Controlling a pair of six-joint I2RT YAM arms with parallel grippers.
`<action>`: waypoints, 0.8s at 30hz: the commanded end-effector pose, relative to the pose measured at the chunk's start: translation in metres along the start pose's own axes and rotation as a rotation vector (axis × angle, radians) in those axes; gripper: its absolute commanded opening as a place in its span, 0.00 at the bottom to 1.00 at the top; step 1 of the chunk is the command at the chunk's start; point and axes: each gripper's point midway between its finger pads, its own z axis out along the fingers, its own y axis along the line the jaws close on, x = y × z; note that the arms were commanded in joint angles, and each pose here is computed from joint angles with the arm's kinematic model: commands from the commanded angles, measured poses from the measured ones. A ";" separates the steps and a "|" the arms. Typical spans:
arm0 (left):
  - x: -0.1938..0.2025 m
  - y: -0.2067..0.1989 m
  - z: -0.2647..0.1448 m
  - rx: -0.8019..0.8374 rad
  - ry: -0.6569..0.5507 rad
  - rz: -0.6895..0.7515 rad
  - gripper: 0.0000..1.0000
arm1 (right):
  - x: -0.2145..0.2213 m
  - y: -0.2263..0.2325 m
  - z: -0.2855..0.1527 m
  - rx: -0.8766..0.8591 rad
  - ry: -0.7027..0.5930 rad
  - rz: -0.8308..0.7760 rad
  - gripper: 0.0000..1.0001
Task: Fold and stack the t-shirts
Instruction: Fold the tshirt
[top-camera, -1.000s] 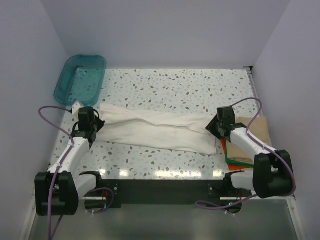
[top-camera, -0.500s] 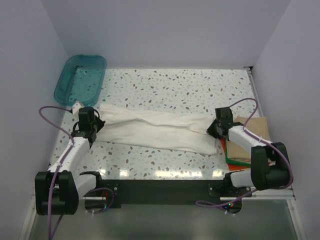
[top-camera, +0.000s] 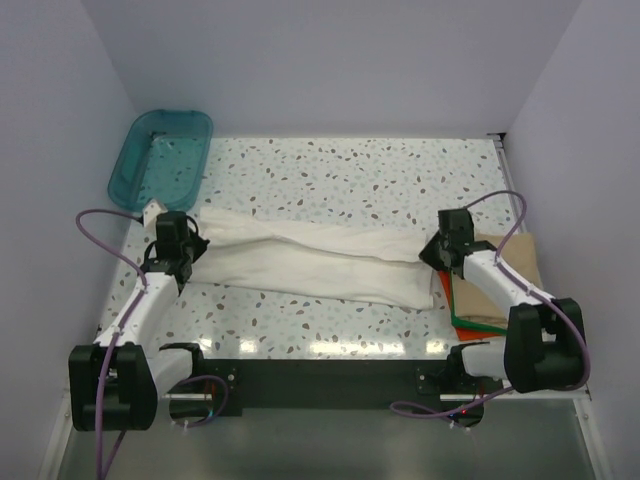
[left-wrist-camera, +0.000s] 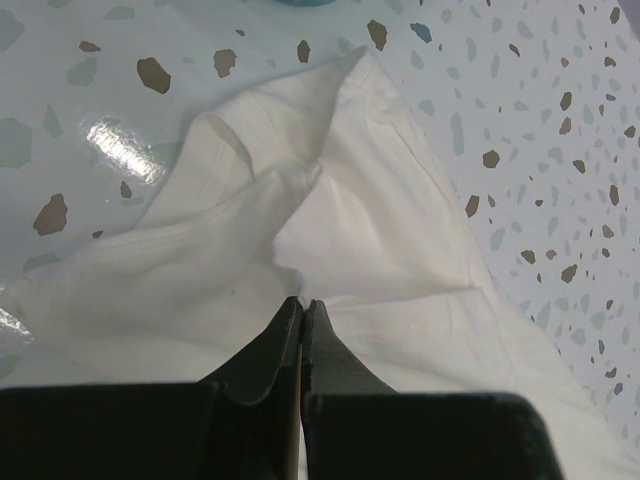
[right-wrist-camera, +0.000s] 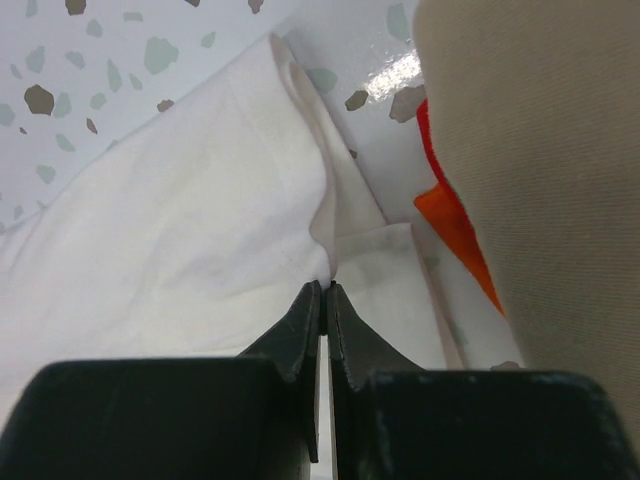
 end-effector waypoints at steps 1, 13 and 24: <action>-0.026 -0.007 -0.008 0.004 -0.077 -0.003 0.00 | -0.019 -0.003 -0.010 0.009 -0.051 0.000 0.00; -0.009 0.011 -0.009 -0.038 -0.052 -0.028 0.00 | -0.005 -0.013 -0.011 -0.022 -0.014 0.004 0.00; -0.025 -0.016 -0.026 0.089 -0.088 -0.046 0.49 | -0.027 0.027 -0.042 -0.160 -0.056 -0.168 0.56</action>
